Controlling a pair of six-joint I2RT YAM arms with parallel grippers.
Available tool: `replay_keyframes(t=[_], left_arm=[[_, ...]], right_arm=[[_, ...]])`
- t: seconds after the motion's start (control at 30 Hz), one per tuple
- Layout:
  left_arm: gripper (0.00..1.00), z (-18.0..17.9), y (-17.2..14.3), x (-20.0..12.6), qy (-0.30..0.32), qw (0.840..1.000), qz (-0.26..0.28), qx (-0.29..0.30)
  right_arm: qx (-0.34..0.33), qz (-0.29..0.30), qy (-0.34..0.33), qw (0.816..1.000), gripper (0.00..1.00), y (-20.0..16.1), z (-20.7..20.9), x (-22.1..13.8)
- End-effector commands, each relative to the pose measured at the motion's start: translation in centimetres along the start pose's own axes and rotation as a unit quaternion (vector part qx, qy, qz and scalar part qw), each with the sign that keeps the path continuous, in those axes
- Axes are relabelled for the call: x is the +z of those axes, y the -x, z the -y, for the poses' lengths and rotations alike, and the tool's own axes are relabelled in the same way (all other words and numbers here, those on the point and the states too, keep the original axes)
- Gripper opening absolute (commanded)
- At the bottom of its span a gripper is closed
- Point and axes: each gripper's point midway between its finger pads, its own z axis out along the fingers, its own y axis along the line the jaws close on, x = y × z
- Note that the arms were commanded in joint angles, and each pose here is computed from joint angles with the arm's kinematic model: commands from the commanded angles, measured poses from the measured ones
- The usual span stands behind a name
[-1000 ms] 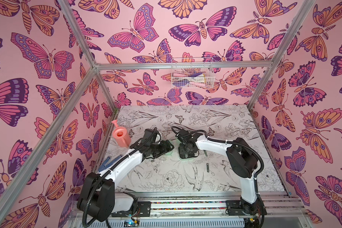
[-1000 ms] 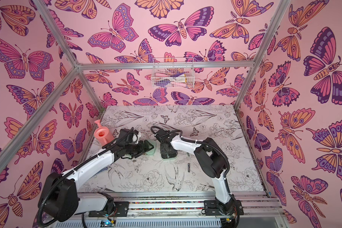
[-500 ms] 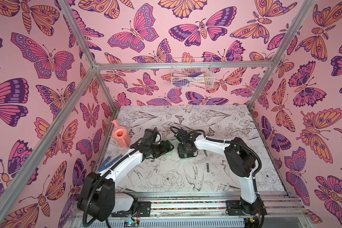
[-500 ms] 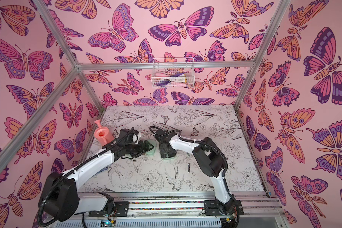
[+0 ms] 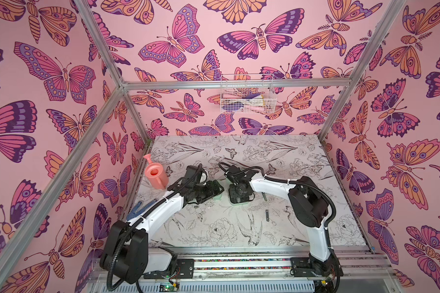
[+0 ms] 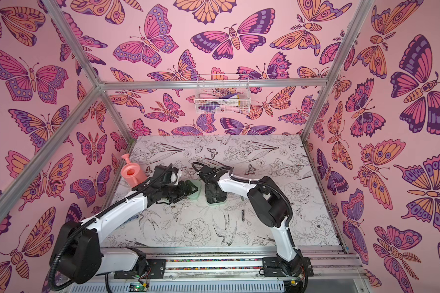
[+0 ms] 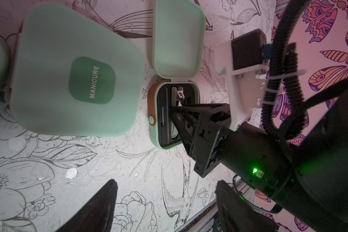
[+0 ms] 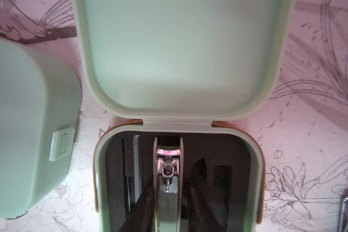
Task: Organize nail clipper sets
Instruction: Place the nail clipper in the storage box.
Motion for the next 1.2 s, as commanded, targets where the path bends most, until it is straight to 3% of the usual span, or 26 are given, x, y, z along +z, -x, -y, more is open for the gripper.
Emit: replay_keyframes(t=[0.0, 0.83, 1.17], left_arm=[[0.79, -0.4, -0.4, 0.1, 0.003, 1.000, -0.012, -0.001], [0.79, -0.2, -0.3, 0.0, 0.000, 1.000, -0.010, -0.001], [0.79, -0.1, -0.4, 0.1, -0.003, 1.000, -0.013, -0.002]], right_arm=[[-0.014, -0.048, 0.008, 0.999, 0.35, -2.6, -0.6, 0.8], [-0.016, 0.000, 0.042, 0.999, 0.36, 0.7, -2.1, -4.2], [-0.018, 0.013, 0.038, 0.999, 0.23, 1.9, -2.6, -3.8]])
